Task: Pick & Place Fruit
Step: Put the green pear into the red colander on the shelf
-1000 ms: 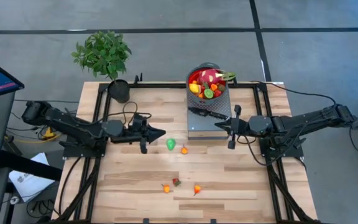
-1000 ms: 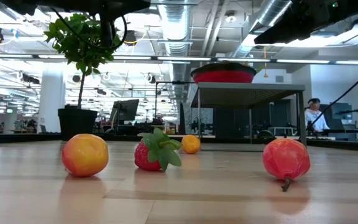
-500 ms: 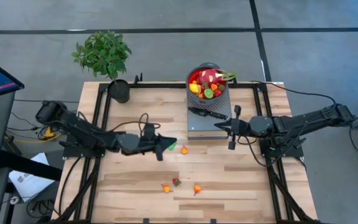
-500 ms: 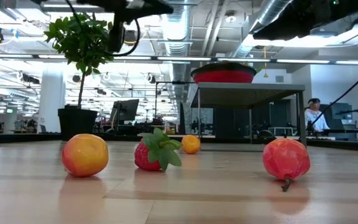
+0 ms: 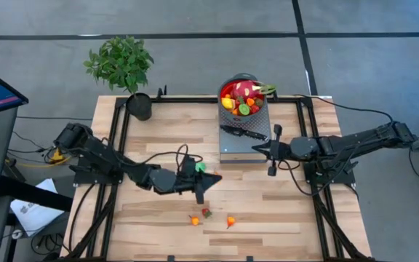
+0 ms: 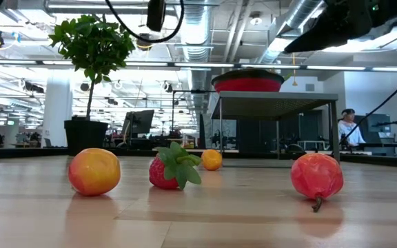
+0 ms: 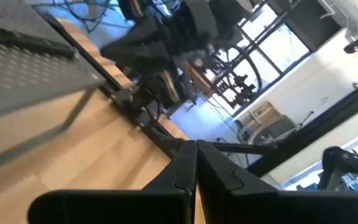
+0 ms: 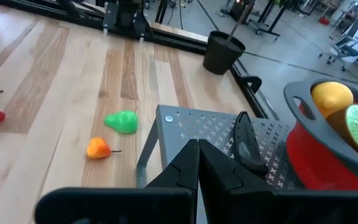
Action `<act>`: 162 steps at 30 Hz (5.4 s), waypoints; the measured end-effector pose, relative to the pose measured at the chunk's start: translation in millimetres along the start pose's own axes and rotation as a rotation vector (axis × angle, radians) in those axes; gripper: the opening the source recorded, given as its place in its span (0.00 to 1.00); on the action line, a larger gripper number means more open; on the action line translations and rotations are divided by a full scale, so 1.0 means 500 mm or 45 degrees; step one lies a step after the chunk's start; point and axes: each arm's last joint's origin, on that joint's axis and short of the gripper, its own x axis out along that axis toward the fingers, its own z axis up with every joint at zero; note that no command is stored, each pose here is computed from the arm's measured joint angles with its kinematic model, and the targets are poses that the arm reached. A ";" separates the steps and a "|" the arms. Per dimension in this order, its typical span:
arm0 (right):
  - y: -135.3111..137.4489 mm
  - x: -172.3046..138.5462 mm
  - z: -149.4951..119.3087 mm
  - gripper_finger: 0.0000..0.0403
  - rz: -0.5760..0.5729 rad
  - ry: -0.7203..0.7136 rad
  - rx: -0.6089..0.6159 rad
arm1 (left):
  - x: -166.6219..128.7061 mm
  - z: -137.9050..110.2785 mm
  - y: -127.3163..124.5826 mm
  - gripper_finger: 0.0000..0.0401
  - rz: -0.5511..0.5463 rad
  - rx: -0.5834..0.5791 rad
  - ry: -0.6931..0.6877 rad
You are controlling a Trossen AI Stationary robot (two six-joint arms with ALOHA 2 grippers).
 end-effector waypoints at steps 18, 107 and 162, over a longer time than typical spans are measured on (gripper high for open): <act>0.000 0.000 0.000 0.00 0.002 0.001 0.032 | 0.076 -0.114 -0.060 0.00 0.062 -0.053 0.069; 0.001 0.000 -0.007 0.00 0.008 0.043 0.002 | 0.069 0.077 0.174 0.98 0.922 -0.065 0.636; 0.001 0.000 -0.007 0.00 0.009 0.045 0.011 | 0.128 -0.067 0.307 0.97 1.259 0.066 0.779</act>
